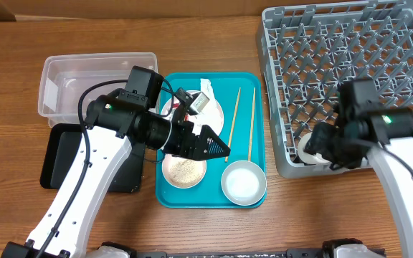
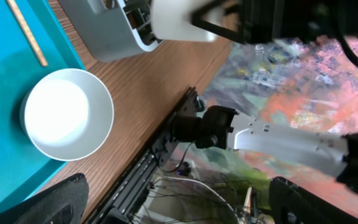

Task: Sort waste into correct bins and load items into the dishwasher
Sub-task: 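Lower the white cup into the gray dish rack with the right gripper, then grasp the pink rice bowl rim with the left gripper, then tip the pink bowl over the black tray to pour out rice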

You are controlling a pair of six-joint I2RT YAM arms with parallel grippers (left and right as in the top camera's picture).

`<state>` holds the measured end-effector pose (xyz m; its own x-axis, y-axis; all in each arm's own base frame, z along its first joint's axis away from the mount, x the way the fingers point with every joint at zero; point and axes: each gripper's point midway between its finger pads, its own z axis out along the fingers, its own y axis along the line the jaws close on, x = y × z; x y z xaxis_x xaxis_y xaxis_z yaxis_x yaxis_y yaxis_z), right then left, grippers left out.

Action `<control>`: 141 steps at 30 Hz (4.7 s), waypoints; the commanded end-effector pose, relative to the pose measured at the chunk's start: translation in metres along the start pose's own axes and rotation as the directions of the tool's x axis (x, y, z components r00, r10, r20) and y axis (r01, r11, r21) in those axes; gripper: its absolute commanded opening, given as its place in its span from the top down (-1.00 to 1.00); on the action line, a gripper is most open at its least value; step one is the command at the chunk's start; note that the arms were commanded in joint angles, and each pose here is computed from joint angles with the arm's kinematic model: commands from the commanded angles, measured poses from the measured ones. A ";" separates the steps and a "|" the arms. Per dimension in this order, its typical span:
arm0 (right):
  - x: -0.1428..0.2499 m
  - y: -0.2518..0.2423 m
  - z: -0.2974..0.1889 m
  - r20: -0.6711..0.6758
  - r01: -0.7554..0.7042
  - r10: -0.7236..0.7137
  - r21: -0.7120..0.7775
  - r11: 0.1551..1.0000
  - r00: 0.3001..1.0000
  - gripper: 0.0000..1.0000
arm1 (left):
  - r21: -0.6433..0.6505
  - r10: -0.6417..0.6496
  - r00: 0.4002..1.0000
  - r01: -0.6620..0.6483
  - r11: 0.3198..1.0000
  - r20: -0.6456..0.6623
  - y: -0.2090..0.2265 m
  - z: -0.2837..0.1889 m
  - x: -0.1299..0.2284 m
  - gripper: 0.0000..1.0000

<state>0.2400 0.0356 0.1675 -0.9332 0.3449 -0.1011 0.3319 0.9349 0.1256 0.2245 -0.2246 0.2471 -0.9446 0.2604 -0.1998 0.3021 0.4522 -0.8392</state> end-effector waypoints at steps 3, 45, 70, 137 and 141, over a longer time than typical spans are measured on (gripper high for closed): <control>-0.015 -0.002 0.026 -0.051 -0.021 0.025 0.063 0.998 0.998 -0.47 | -0.088 0.069 0.997 -0.071 0.994 -0.022 0.006 0.004 0.005 -0.82; 0.004 0.026 -0.119 0.419 0.116 0.021 -0.299 0.947 0.908 -0.72 | -0.935 -0.245 0.965 0.172 0.309 0.097 0.173 0.073 0.029 0.14; 0.003 0.027 -0.118 0.415 0.113 0.021 -0.297 0.948 0.910 -0.72 | -0.552 -0.257 0.942 0.335 0.764 0.216 0.118 -0.043 -0.010 0.92; 0.007 0.025 -0.116 0.399 0.107 0.019 -0.293 0.950 0.917 -0.75 | -0.013 -0.145 0.870 0.171 0.985 0.472 0.147 -0.179 0.014 0.92; 0.008 0.025 -0.115 0.395 0.108 0.018 -0.294 0.950 0.918 -0.75 | 0.045 -0.139 0.817 0.137 0.990 0.560 0.148 -0.193 0.005 0.92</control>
<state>0.2248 0.0519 0.2760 -0.8070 0.3619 -0.4666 0.1809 0.9037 0.3880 0.2801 0.0022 0.2108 -0.9146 -0.2493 -0.3184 0.1596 0.5009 -0.8507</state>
